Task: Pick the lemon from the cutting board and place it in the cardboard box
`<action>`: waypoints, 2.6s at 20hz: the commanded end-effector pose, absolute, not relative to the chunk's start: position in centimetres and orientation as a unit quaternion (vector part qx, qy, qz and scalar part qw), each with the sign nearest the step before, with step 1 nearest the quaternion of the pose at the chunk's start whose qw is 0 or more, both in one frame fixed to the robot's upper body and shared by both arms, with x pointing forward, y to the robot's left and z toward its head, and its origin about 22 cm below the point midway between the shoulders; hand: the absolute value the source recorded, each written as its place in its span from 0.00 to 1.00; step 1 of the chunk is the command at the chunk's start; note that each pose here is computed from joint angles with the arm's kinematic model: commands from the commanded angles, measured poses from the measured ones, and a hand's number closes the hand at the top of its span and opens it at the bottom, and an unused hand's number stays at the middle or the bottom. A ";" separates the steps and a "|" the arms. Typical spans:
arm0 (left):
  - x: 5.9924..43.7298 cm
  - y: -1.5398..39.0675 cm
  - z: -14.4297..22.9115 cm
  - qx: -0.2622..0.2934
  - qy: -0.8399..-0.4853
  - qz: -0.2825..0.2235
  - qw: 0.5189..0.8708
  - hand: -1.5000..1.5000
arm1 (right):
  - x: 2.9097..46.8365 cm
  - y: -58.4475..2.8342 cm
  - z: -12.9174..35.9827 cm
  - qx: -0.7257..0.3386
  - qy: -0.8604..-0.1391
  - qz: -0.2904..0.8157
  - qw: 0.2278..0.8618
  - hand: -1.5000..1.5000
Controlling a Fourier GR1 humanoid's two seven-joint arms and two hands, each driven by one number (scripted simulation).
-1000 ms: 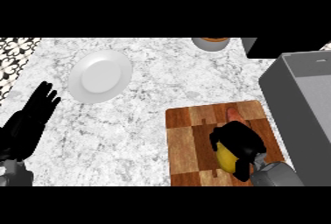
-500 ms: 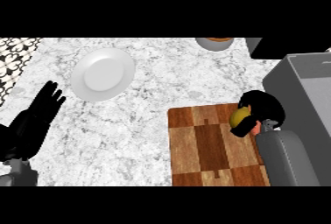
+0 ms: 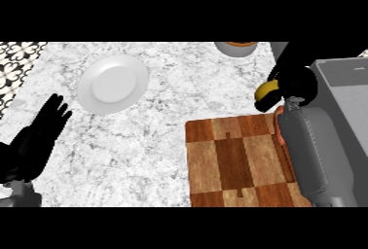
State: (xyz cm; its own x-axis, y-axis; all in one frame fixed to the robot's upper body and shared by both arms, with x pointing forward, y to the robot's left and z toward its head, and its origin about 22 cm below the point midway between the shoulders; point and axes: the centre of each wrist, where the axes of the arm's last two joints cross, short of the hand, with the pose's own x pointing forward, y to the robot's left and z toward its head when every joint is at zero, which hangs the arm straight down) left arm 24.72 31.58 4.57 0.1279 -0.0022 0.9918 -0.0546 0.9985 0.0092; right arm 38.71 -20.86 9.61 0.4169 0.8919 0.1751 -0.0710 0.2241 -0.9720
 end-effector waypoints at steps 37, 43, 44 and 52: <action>25.3 31.3 6.2 0.028 -0.667 0.014 0.744 0.50 | 37.6 -39.2 15.8 -0.667 -0.402 0.161 0.606 1.00; 24.9 32.1 5.7 0.024 -0.662 0.027 0.749 0.50 | 37.0 -41.1 11.5 -0.597 -0.351 0.153 0.705 1.00; 24.9 30.2 6.4 0.027 -0.662 0.019 0.749 0.50 | 36.7 -41.1 10.2 -0.611 -0.337 0.124 0.705 1.00; 24.8 31.5 6.0 0.017 -0.654 0.014 0.756 0.50 | 34.9 -42.6 6.0 -0.566 -0.419 0.124 0.699 0.00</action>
State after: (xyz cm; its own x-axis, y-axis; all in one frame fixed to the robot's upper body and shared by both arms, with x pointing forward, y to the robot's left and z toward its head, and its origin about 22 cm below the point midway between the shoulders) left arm 24.34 31.81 5.62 0.1289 -0.0036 0.9916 -0.0557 0.9984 0.0108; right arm 35.81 -42.55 8.47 0.6738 0.6350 0.3778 0.2430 0.2925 -0.9249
